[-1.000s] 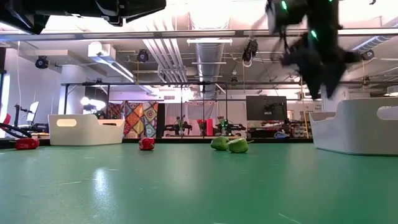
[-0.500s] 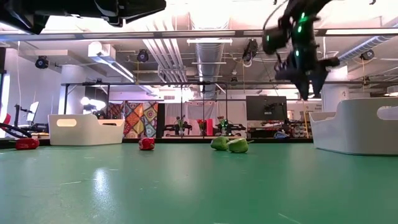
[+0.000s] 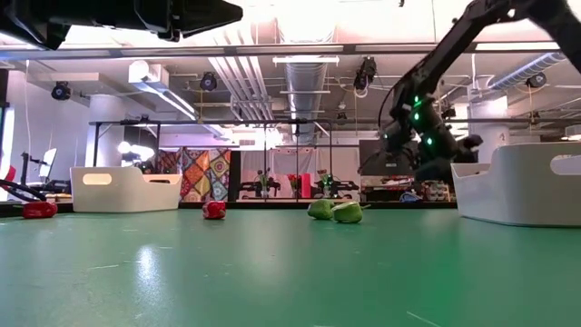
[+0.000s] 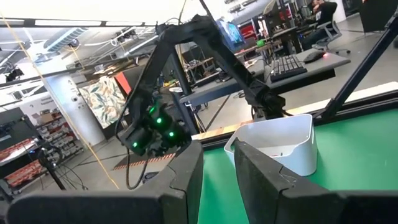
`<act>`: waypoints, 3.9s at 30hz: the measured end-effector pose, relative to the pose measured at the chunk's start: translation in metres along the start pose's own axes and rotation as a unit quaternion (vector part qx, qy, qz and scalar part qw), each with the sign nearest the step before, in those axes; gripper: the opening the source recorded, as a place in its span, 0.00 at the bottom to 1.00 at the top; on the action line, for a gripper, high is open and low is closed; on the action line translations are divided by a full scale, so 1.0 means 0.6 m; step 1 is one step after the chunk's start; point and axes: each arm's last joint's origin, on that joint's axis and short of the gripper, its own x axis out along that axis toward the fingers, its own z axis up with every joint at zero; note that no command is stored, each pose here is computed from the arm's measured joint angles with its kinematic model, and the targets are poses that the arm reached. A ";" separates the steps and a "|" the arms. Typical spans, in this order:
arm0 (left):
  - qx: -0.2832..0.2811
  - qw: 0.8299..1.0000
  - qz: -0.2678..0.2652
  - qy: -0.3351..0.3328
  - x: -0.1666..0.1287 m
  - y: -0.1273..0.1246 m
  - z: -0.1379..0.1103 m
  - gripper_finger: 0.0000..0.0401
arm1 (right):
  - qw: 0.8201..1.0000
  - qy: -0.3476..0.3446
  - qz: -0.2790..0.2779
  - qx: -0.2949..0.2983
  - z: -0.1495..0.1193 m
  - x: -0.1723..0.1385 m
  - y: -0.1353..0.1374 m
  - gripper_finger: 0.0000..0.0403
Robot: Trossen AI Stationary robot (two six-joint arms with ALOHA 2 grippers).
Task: Sort produce into baskets
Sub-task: Put the red chili pepper into the gray bin
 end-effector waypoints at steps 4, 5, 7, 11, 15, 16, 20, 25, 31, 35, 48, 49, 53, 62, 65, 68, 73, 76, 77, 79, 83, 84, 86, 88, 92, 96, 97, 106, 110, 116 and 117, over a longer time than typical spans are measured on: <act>0.002 1.000 0.000 0.002 0.000 0.000 -0.001 0.19 | 1.000 0.025 0.004 0.002 0.024 0.022 -0.018 0.60; 0.003 1.000 -0.001 0.003 0.000 -0.001 -0.001 0.19 | 1.000 0.029 0.005 0.007 0.030 0.026 -0.022 0.60; 0.004 1.000 -0.001 0.004 0.000 -0.001 -0.001 0.19 | 0.999 0.036 0.007 0.011 0.040 0.036 -0.029 0.61; 0.004 1.000 -0.001 0.004 0.000 -0.001 -0.002 0.19 | 0.998 0.046 0.026 0.020 0.058 0.051 -0.036 0.60; 0.005 1.000 -0.002 0.005 0.000 -0.001 -0.002 0.19 | 0.996 0.067 0.045 0.023 0.065 0.066 -0.038 0.56; 0.005 1.000 -0.002 0.005 0.000 -0.001 -0.002 0.19 | 0.996 0.069 0.048 0.023 0.065 0.067 -0.038 0.54; 0.006 1.000 -0.002 0.006 0.000 -0.001 -0.002 0.19 | 0.996 0.073 0.052 0.028 0.062 0.067 -0.038 0.46; 0.006 1.000 -0.002 0.006 0.000 -0.001 -0.003 0.19 | 0.996 0.060 0.058 0.044 0.056 0.054 -0.044 0.33; 0.006 1.000 -0.002 0.006 0.000 -0.001 -0.002 0.19 | 0.995 0.025 0.086 0.036 0.037 0.009 -0.027 0.20; 0.005 1.000 -0.002 0.006 0.000 -0.001 -0.002 0.19 | 0.995 -0.016 0.095 0.013 -0.003 -0.054 0.014 0.19; -0.003 1.000 -0.002 0.005 0.000 -0.001 -0.002 0.19 | 0.967 -0.215 0.128 -0.035 -0.314 -0.216 0.204 0.18; -0.003 1.000 -0.002 0.005 0.000 -0.001 -0.002 0.19 | 0.968 -0.214 0.126 -0.029 -0.330 -0.209 0.211 0.18; -0.004 1.000 -0.002 0.005 0.000 -0.001 -0.002 0.19 | 0.977 -0.192 0.094 -0.007 -0.368 -0.167 0.228 0.18; -0.004 1.000 -0.005 0.012 0.000 -0.002 -0.004 0.19 | 0.992 -0.110 0.064 0.003 -0.378 -0.073 0.241 0.17; -0.011 1.000 -0.006 0.014 0.000 -0.002 -0.005 0.19 | 0.992 -0.109 0.067 0.001 -0.377 -0.059 0.244 0.18; -0.010 1.000 -0.007 0.016 0.000 -0.003 -0.006 0.19 | 0.993 -0.107 0.059 -0.006 -0.376 -0.051 0.244 0.21; -0.028 0.999 -0.009 0.023 0.000 -0.004 -0.009 0.19 | 0.993 -0.106 0.057 -0.008 -0.376 -0.049 0.244 0.32; -0.028 0.999 -0.010 0.024 -0.001 -0.004 -0.008 0.19 | 0.992 -0.111 0.067 -0.006 -0.376 -0.063 0.246 0.39; -0.025 0.999 -0.008 0.028 -0.003 -0.004 -0.008 0.19 | 0.991 -0.111 0.071 -0.002 -0.377 -0.070 0.245 0.40; -0.012 0.999 0.008 0.048 -0.006 -0.004 -0.010 0.19 | 0.990 -0.118 0.075 0.001 -0.380 -0.087 0.245 0.43; -0.001 0.990 0.088 0.111 -0.022 -0.006 -0.018 0.19 | 0.982 -0.171 0.081 0.001 -0.406 -0.129 0.250 0.44; -0.008 0.987 0.107 0.119 -0.027 -0.006 -0.016 0.19 | 0.978 -0.188 0.085 -0.002 -0.417 -0.140 0.253 0.43; -0.031 0.985 0.120 0.122 -0.041 -0.010 -0.010 0.20 | 0.969 -0.228 0.097 -0.013 -0.443 -0.159 0.260 0.42; -0.070 0.985 0.105 0.115 -0.057 -0.013 0.000 0.22 | 0.955 -0.273 0.112 -0.027 -0.470 -0.174 0.268 0.40; -0.155 0.978 0.044 0.132 -0.090 -0.009 0.035 0.32 | 0.919 -0.366 0.135 -0.063 -0.521 -0.191 0.281 0.38; -0.235 0.936 -0.030 0.260 -0.115 0.026 0.071 0.43 | 0.859 -0.473 0.174 -0.092 -0.560 -0.194 0.302 0.36; -0.240 0.920 -0.032 0.307 -0.122 0.035 0.072 0.44 | 0.841 -0.499 0.186 -0.099 -0.568 -0.193 0.310 0.35; -0.197 0.761 0.117 0.606 -0.155 0.105 0.024 0.47 | 0.724 -0.610 0.262 -0.184 -0.589 -0.175 0.399 0.33; -0.211 0.701 0.116 0.672 -0.130 0.130 -0.018 0.47 | 0.700 -0.633 0.264 -0.198 -0.573 -0.167 0.427 0.33; -0.227 0.636 0.061 0.735 -0.113 0.165 -0.108 0.47 | 0.702 -0.635 0.257 -0.195 -0.554 -0.155 0.440 0.33; -0.233 0.621 0.054 0.746 -0.115 0.171 -0.123 0.47 | 0.703 -0.634 0.254 -0.198 -0.554 -0.153 0.440 0.33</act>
